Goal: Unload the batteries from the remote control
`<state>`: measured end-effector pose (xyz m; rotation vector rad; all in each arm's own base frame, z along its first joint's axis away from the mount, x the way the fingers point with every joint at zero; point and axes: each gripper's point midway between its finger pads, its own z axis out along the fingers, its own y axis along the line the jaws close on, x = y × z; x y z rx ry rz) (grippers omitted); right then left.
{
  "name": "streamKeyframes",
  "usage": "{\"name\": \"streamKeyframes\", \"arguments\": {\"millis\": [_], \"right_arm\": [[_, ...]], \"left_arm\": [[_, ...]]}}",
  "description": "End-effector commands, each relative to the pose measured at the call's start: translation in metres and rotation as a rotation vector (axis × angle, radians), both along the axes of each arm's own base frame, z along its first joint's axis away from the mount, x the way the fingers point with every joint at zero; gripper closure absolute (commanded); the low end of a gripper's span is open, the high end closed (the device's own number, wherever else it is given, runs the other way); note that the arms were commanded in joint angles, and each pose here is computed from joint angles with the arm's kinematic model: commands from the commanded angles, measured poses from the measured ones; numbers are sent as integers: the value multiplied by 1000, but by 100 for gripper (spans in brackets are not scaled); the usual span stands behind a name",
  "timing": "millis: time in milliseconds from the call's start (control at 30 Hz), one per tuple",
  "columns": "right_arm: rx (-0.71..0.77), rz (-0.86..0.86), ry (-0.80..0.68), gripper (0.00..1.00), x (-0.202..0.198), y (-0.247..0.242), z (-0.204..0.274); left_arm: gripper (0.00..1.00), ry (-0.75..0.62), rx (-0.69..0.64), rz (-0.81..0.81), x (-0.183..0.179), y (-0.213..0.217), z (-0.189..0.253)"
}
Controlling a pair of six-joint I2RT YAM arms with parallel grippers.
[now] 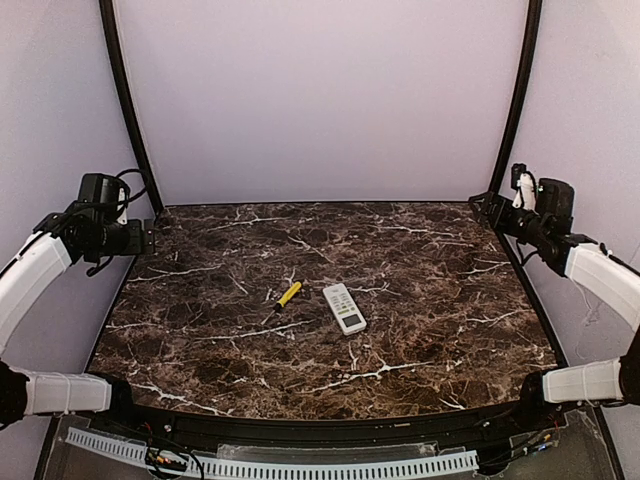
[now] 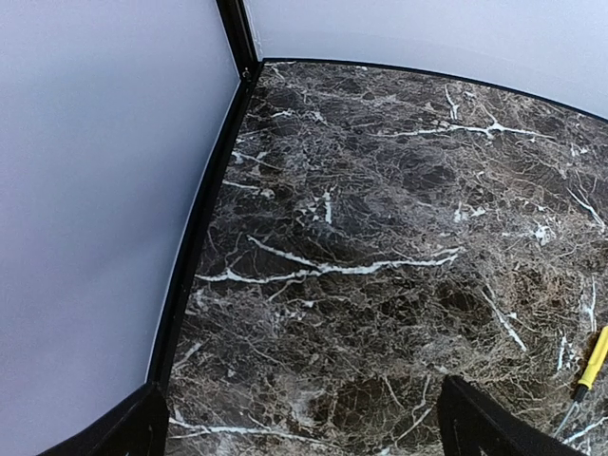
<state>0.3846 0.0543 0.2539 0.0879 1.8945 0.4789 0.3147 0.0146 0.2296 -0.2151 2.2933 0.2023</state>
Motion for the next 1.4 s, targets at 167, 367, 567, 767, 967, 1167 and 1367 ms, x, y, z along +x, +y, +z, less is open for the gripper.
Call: {"name": "streamKeyframes", "arguments": {"millis": [167,367,567,767,967,1167,1367], "right_arm": [[-42,-108,140,1,6,-20,-4],[-49,-25,138,1,0,-3,1],[-79,151,185,1,0,39,-10],[-110,219,289,2,2,69,-33],[-198,254,404,1,2,107,-55],[-285,358,551,1,-2,157,-85],[-390,462,640,1,-12,215,-105]], "left_arm": [[0,-23,46,5,-7,7,4],[0,-53,52,54,-12,14,3],[0,-61,41,35,-12,11,0],[0,-51,-17,-93,-6,-12,-4],[0,-36,-68,-184,-3,-30,-10],[3,-30,-85,-215,-2,-36,-13],[6,-29,-94,-228,-3,-38,-13]]}}
